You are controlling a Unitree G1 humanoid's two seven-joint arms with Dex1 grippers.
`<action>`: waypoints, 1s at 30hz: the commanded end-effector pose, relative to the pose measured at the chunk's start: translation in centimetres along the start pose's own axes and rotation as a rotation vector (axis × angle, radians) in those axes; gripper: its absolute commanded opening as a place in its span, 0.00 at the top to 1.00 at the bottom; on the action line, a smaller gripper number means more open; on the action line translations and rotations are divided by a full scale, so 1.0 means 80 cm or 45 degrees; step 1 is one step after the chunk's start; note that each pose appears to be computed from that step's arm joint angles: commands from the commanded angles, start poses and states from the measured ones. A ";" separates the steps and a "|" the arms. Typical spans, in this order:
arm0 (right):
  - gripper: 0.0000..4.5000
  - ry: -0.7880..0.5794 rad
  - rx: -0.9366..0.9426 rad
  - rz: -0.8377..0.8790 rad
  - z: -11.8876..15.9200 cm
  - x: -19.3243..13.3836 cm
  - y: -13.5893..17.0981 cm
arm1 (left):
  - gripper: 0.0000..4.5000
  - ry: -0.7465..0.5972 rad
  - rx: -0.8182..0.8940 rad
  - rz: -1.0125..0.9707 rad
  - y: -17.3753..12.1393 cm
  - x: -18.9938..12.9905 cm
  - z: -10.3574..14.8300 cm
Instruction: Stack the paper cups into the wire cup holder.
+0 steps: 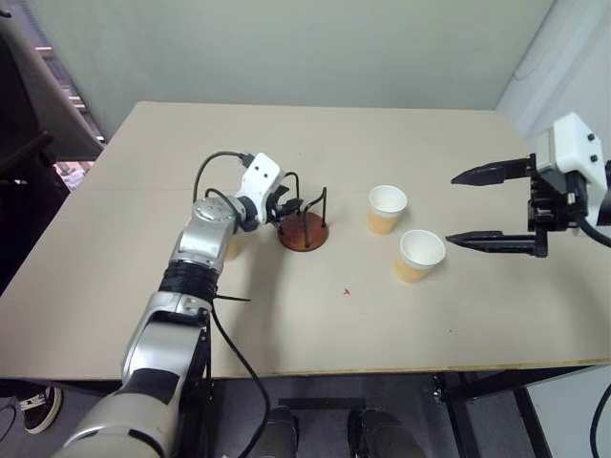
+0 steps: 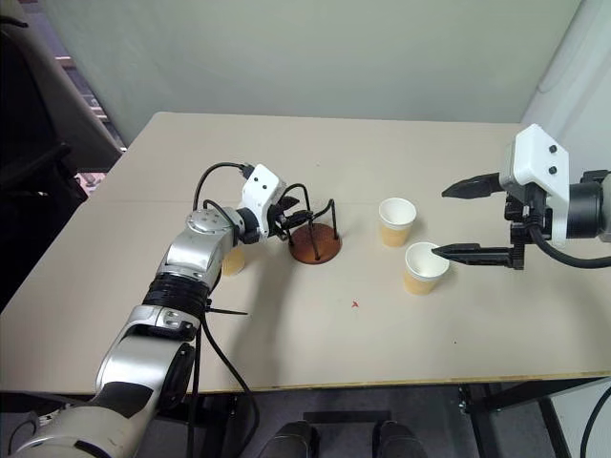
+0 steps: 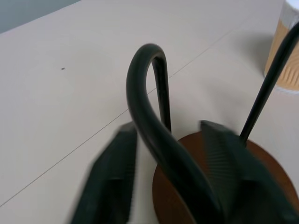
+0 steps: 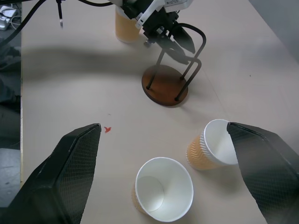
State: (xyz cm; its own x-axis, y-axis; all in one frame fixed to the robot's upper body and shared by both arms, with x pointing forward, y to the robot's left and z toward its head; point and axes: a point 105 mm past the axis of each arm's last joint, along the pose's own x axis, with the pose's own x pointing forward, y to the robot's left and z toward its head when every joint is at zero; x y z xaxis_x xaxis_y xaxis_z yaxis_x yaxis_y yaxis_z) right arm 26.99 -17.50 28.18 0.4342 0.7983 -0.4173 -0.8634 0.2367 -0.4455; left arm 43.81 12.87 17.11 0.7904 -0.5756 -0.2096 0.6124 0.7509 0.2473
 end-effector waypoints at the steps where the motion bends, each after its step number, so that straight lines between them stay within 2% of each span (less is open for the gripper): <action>1: 0.00 -0.003 -0.063 -0.066 0.013 -0.014 -0.003 | 0.86 -0.056 0.041 -0.023 -0.001 -0.005 0.018; 3: 0.00 0.011 -0.066 -0.089 0.012 -0.017 -0.005 | 0.99 -0.073 0.053 -0.121 -0.012 -0.010 0.024; 5: 0.00 0.019 -0.069 -0.104 0.011 -0.019 -0.007 | 0.99 -0.087 0.054 -0.194 -0.021 -0.014 0.029; 9: 0.00 0.070 -0.071 -0.157 0.008 -0.031 -0.009 | 0.99 -0.133 0.142 -0.626 -0.085 -0.035 0.049; 18: 0.00 0.090 -0.030 -0.207 0.007 -0.038 0.012 | 0.99 -0.140 0.199 -1.040 -0.144 -0.036 0.064; 25: 0.00 0.112 0.004 -0.248 0.003 -0.045 0.025 | 0.99 -0.116 0.243 -0.983 -0.135 -0.020 0.063; 30: 0.00 0.115 0.007 -0.254 0.000 -0.044 0.022 | 0.99 -0.203 0.106 -1.119 -0.140 -0.047 0.068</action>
State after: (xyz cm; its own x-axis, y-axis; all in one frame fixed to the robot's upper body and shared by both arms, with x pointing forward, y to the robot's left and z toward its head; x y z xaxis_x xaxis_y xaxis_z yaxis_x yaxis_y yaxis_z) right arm 24.15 -19.82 27.66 0.5927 0.6878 -0.4191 -0.7888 0.3905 -0.4747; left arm 35.11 5.09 18.71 0.0779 -0.9557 -0.2839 0.9923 0.0469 0.1143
